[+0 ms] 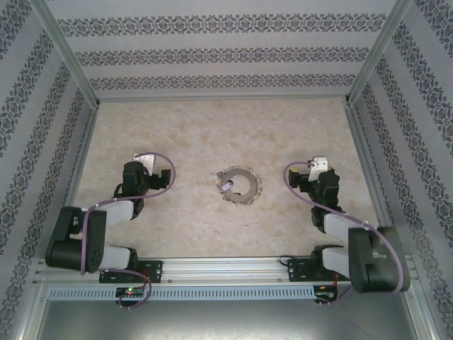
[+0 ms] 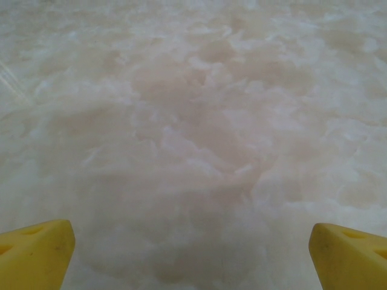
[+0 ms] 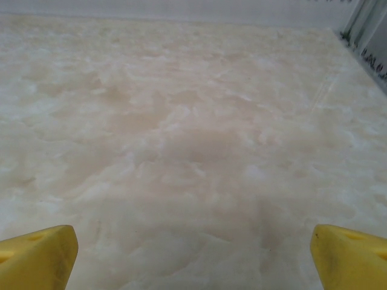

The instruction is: Put the keys on the keyring

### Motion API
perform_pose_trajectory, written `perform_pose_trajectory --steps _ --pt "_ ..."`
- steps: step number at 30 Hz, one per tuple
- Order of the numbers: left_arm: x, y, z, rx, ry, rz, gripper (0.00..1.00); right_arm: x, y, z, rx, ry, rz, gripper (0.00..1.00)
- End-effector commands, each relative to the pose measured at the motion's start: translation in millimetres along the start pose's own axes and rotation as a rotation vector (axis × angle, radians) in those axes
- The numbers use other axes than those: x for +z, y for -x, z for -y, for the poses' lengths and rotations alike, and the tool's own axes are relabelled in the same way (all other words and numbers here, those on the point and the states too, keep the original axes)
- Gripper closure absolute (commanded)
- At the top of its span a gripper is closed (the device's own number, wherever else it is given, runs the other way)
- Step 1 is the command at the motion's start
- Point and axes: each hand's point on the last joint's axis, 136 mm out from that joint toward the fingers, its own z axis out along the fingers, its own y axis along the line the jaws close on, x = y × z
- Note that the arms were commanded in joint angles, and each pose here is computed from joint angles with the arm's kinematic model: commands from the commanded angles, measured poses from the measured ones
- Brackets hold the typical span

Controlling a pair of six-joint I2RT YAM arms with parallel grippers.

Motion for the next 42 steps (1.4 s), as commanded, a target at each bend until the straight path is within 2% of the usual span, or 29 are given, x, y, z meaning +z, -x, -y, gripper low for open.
perform_pose_trajectory --steps 1,3,5,6,7,9,10,13,25,29,42 --pt "15.6 28.1 -15.8 -0.021 0.033 0.13 0.01 14.8 43.4 5.3 0.055 -0.016 0.145 0.02" --pt "19.2 25.6 -20.0 -0.031 0.05 0.165 0.0 29.2 26.2 5.3 0.049 -0.037 0.127 0.02" --pt "20.4 22.0 -21.8 -0.039 0.057 0.13 0.0 39.1 34.4 9.2 0.057 -0.07 0.156 0.02" --pt "21.6 25.4 -29.1 -0.062 0.096 0.137 0.01 40.1 31.5 12.5 0.051 -0.101 0.103 0.02" --pt "23.3 20.8 -33.5 -0.082 0.108 0.098 0.0 40.1 20.2 16.9 0.056 -0.132 0.054 0.02" --pt "23.4 22.7 -34.3 -0.082 0.11 0.111 0.0 41.3 29.0 24.5 0.08 -0.178 0.108 0.02" --pt "23.3 20.5 -34.1 -0.082 0.11 0.106 0.0 40.3 24.2 24.4 0.077 -0.179 0.08 0.02" --pt "23.3 21.7 -34.2 -0.082 0.11 0.112 0.0 43.0 35.1 23.7 0.077 -0.176 0.108 0.02" --pt "23.0 21.5 -34.2 -0.081 0.111 0.111 0.0 44.9 34.7 17.5 0.054 -0.152 0.088 0.02" --pt "23.0 21.7 -34.0 -0.08 0.111 0.111 0.0 50.6 33.9 2.5 0.03 -0.04 0.063 0.02" --pt "22.8 20.9 -33.8 -0.08 0.11 0.11 0.0 48.4 34.5 3.0 0.035 -0.034 0.07 0.02"
